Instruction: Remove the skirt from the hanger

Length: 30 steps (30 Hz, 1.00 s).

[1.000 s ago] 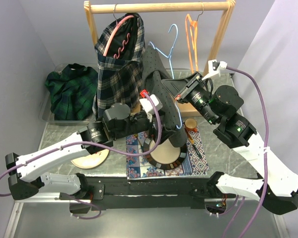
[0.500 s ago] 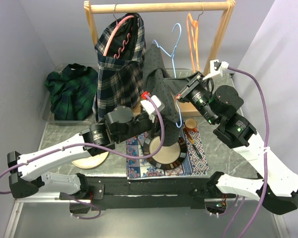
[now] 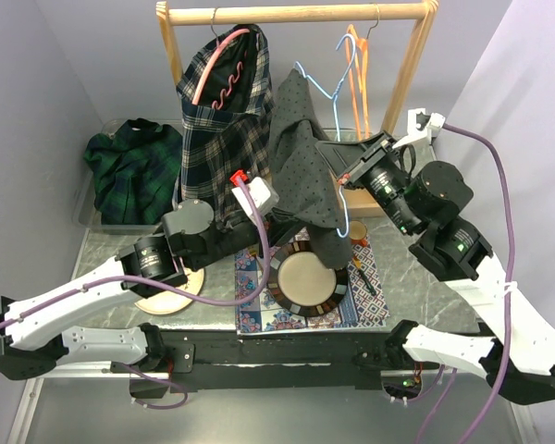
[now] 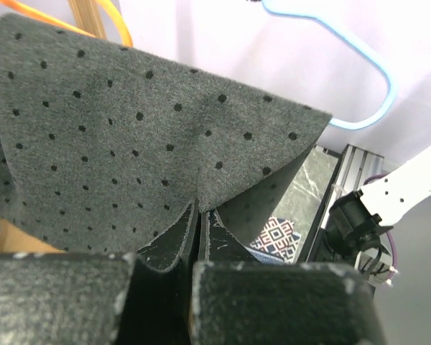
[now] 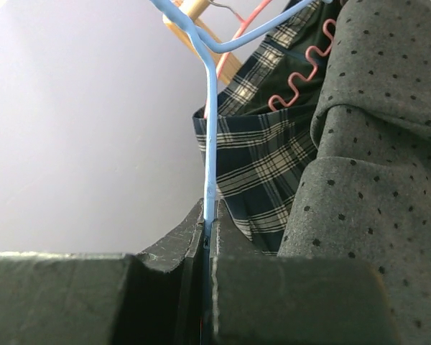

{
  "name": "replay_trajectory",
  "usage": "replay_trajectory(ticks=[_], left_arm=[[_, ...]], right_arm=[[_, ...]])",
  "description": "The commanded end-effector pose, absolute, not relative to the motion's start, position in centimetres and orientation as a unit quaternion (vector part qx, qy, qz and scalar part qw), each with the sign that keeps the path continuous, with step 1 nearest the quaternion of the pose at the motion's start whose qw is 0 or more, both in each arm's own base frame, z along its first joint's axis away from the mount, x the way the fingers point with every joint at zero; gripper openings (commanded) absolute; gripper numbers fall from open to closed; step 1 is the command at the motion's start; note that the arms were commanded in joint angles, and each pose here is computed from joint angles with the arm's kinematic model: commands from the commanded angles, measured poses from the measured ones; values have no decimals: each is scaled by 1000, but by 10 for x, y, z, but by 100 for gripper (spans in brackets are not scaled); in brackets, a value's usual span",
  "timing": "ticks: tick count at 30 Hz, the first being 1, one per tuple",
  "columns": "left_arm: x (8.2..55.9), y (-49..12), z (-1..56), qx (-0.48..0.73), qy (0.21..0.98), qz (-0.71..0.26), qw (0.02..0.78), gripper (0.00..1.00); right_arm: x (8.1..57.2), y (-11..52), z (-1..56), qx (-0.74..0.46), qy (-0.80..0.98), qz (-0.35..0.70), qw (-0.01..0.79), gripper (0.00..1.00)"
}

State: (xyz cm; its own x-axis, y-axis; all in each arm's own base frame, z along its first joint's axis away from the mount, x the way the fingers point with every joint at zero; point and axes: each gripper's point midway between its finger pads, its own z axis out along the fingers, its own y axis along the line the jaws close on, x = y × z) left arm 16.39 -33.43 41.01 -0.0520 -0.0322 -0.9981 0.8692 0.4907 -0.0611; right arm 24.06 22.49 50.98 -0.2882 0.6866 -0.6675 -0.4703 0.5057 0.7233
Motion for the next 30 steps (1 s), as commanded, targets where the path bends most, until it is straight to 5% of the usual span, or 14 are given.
replay_trajectory(ticks=[1, 13, 30], left_arm=[[163, -326, 442, 323, 605, -383, 619, 1], [170, -232, 594, 192, 547, -350, 736, 1], [184, -37, 736, -92, 405, -25, 909, 1]], right_arm=[[225, 210, 558, 83, 573, 528, 621, 0], [250, 203, 487, 114, 632, 447, 623, 0], [251, 206, 469, 87, 651, 424, 623, 0]])
